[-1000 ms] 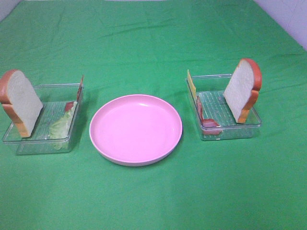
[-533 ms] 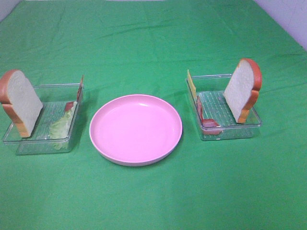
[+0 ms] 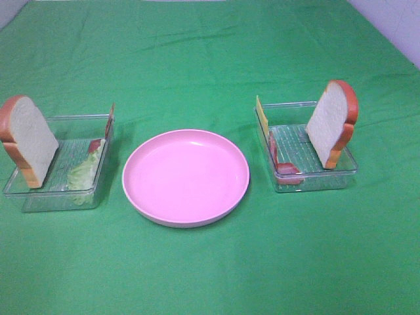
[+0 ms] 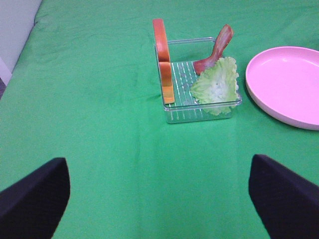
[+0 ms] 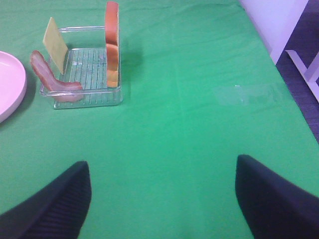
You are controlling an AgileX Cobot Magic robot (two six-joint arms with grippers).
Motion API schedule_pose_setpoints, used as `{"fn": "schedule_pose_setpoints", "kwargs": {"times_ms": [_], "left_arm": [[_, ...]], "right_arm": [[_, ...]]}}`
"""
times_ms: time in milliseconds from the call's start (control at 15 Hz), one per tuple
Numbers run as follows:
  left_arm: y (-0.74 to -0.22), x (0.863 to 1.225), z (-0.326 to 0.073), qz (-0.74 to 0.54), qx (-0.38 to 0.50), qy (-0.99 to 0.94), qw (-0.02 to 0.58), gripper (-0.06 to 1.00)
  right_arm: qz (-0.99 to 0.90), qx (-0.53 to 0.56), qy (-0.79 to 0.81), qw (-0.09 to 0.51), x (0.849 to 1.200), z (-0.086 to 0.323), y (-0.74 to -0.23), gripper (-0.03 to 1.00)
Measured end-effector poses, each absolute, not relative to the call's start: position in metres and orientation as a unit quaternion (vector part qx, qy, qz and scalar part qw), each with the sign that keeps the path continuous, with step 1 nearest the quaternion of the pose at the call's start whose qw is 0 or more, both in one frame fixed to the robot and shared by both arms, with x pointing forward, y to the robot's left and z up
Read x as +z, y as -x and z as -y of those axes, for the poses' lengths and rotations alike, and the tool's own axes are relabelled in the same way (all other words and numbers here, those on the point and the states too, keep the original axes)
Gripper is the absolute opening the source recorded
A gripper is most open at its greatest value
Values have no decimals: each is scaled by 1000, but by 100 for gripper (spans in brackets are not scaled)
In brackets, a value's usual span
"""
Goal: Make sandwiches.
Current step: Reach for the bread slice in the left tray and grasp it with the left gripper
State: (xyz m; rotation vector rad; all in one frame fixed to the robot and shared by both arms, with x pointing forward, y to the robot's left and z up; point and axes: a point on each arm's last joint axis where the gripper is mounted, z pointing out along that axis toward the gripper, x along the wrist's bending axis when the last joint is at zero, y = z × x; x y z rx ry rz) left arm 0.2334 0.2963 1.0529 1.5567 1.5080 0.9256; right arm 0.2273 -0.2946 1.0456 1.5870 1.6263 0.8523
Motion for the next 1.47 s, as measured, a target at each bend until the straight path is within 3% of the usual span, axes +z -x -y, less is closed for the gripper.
{"fn": "schedule_pose_setpoints", "kwargs": {"times_ms": [867,1133,1467], "left_arm": [[-240,1068,-295,-591,355,-610,390,91],[-277,1082,-294,-624,295,-632,352,91],[-378,1098,-296,-674,193,-666,256,91]], "right_arm": [[-628,329,-613,350,1046,295,-227,75],[-628,329,-613,350,1046,295,-227,75],[-628,329,-613,350,1046,295,-227,75]]}}
